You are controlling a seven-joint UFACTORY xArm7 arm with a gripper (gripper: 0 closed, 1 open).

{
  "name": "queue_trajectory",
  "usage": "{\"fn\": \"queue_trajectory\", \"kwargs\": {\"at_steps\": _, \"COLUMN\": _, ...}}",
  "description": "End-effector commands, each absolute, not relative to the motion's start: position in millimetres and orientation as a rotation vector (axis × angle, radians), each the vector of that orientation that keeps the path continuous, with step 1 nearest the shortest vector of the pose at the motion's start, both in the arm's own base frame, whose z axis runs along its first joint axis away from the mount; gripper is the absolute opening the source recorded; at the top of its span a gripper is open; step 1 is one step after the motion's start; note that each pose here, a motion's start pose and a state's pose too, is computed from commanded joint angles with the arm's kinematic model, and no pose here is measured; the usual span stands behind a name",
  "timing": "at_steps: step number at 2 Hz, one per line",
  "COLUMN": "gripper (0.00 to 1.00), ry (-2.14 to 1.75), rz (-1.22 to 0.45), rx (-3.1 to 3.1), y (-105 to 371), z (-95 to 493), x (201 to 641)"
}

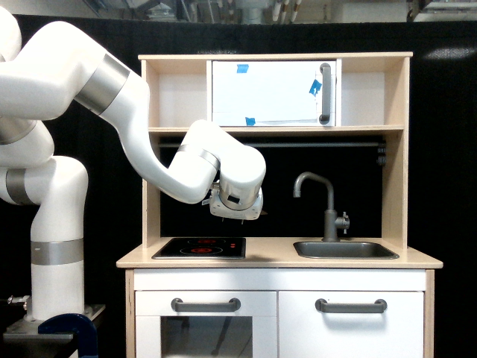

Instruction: Turn on the faucet

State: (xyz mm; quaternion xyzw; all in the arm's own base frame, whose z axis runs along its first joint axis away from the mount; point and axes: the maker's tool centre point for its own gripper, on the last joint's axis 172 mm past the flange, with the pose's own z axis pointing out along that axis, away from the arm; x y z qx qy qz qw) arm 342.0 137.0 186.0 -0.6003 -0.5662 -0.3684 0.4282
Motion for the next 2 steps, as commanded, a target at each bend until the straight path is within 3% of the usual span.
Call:
{"fn": "queue_trajectory", "kwargs": {"at_steps": 1, "gripper": 1.00, "ry": -1.280, "rz": -1.125, "rx": -1.330, "y": 144, "z": 219, "x": 339}}
{"fn": "queue_trajectory", "kwargs": {"at_steps": 2, "gripper": 1.00, "ry": -1.271, "rz": -1.136, "rx": -1.316, "y": 145, "z": 229, "x": 339}}
